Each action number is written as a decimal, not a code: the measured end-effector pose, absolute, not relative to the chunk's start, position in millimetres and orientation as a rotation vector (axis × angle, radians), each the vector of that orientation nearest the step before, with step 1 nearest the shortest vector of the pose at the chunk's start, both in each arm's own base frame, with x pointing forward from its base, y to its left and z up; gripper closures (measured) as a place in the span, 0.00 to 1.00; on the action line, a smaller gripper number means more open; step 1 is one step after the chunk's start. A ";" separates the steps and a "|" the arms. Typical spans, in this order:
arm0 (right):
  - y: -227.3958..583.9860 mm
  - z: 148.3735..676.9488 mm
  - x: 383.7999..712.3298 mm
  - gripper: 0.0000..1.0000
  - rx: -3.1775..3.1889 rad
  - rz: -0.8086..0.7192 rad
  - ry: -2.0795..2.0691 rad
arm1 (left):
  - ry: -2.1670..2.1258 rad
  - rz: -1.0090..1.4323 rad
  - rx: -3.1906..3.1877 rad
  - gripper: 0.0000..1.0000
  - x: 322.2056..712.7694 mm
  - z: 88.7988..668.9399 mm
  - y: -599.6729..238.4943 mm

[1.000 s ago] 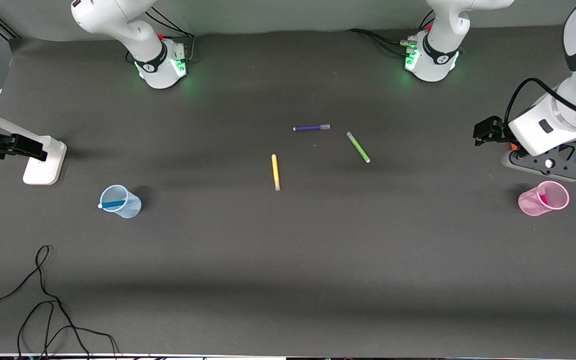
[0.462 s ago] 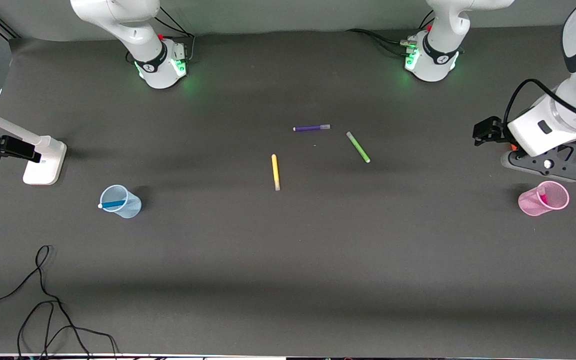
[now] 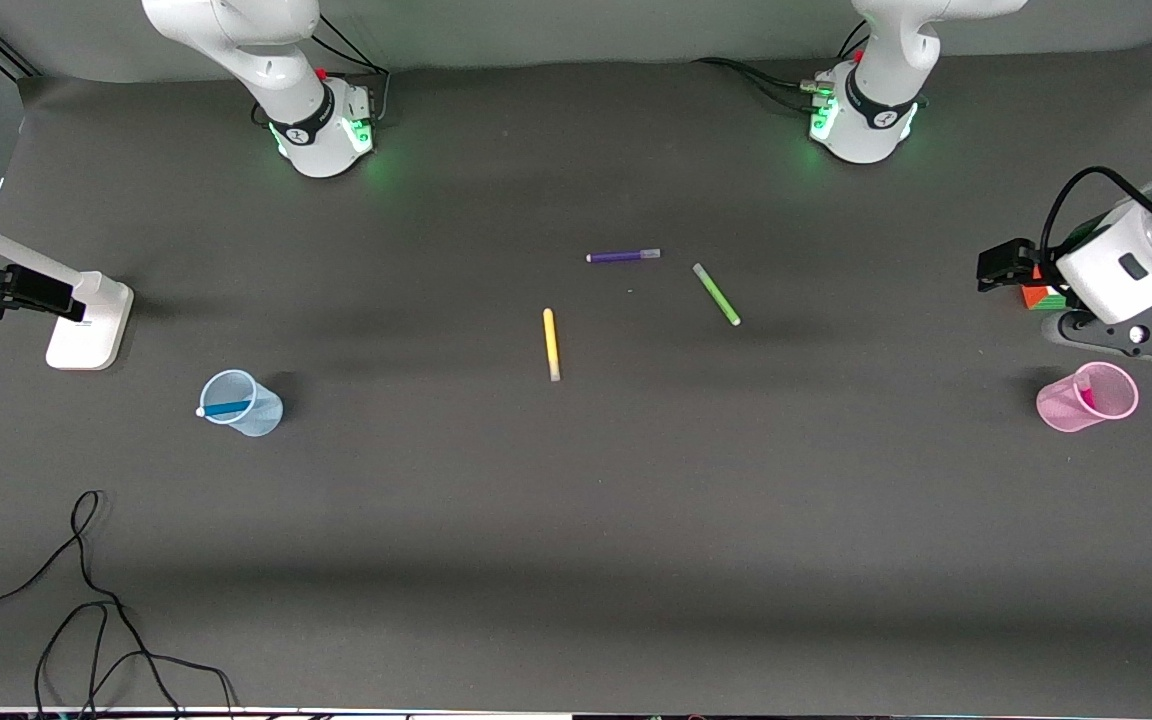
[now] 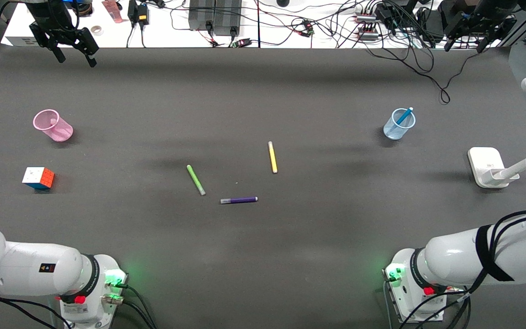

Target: Place pink and blue markers in matching cups

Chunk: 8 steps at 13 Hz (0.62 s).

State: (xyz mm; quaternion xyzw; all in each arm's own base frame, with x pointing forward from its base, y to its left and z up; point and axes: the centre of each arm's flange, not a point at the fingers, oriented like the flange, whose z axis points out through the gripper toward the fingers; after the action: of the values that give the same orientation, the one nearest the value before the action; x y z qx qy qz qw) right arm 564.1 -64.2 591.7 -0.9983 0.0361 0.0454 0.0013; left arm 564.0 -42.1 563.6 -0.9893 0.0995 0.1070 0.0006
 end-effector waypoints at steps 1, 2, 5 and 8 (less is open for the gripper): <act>-64.1 590.8 563.8 0.00 -3.133 0.147 0.115 | 0.310 0.345 -3.106 0.00 563.4 563.0 -42.0; -64.1 590.4 563.6 0.00 -3.133 0.149 0.116 | 0.305 0.358 -3.105 0.00 562.5 562.3 -41.1; -64.0 589.9 561.6 0.00 -3.132 0.155 0.120 | 0.259 0.419 -3.100 0.00 558.4 557.0 -36.6; -64.0 590.3 560.7 0.00 -3.132 0.157 0.121 | 0.141 0.515 -3.089 0.00 552.1 543.3 -26.7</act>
State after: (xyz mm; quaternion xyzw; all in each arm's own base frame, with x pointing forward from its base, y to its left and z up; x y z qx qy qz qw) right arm 560.7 -64.0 590.3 -0.9980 0.0385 0.0499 0.0018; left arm 552.1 -26.7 543.3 -0.9854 0.0449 0.1642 0.0032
